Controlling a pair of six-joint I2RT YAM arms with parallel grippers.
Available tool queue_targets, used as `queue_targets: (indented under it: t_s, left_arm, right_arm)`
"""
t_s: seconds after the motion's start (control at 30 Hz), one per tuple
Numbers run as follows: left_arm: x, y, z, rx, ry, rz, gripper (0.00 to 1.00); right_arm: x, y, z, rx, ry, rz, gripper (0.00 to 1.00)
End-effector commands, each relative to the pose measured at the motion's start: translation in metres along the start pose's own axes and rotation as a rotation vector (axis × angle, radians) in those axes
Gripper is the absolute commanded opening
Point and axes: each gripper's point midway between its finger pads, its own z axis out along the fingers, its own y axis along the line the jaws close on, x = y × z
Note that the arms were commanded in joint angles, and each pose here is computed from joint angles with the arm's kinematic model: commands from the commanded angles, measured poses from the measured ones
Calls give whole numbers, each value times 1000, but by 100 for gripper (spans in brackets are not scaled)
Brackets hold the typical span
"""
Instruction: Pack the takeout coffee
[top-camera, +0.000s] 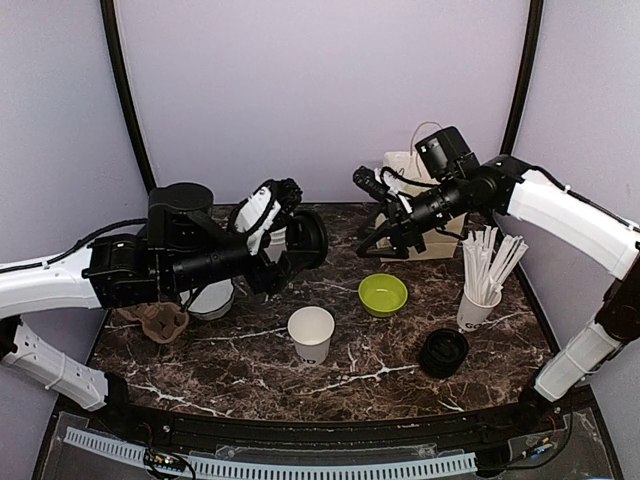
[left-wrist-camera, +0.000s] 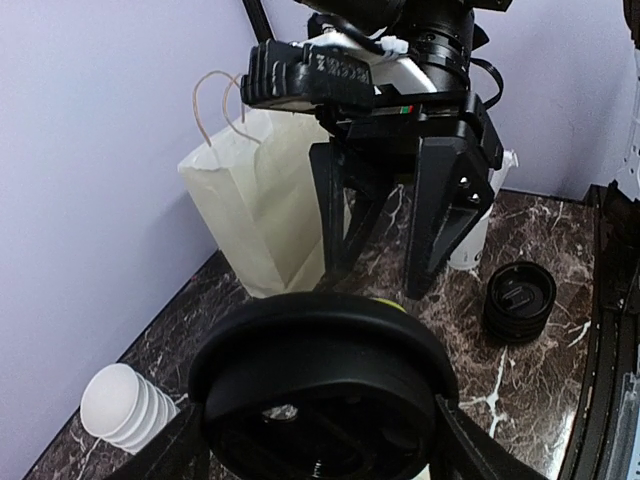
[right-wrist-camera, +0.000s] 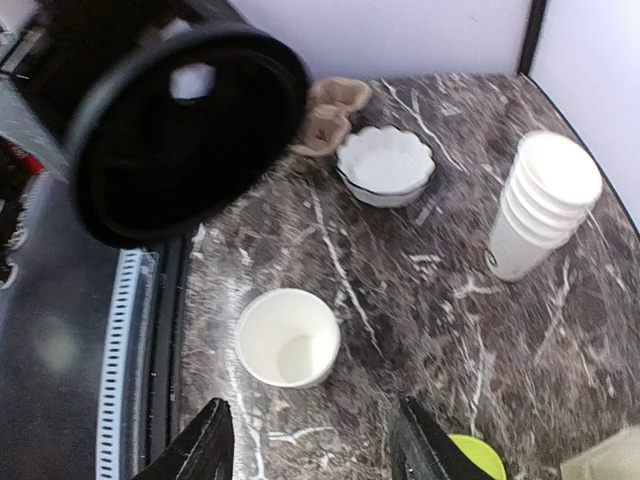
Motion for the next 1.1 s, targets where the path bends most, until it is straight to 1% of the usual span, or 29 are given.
queue_targets:
  t_s: [0.0,0.13,0.17,0.33,0.43,0.57,0.73,1.07]
  left_arm:
    - [54,-1,-14,11,287,-30,70]
    - [76,-4,-7,3,453,-40,70]
    - [74,-5,-2,4,470,-43,69]
    - [96,-15,6,31,619,-47,69]
    - [109,-18,15,45,692,-68,69]
    - [126,-20,21,63,779,-92,68]
    - [134,-24,30,98,814,-146,67]
    - [147,-39,39,173,871,-171,67]
  right_arm:
    - [40,-56,7,275,131,85,53]
    - [54,-64,14,302,140,156,53]
    - [59,-68,15,326,143,175,52]
    - [76,-85,13,434,177,217,53]
    - [74,-87,10,447,172,228,53]
    - [75,-85,14,412,152,274,54]
    - [82,-87,19,362,137,344,55]
    - [85,-91,22,355,149,347,55]
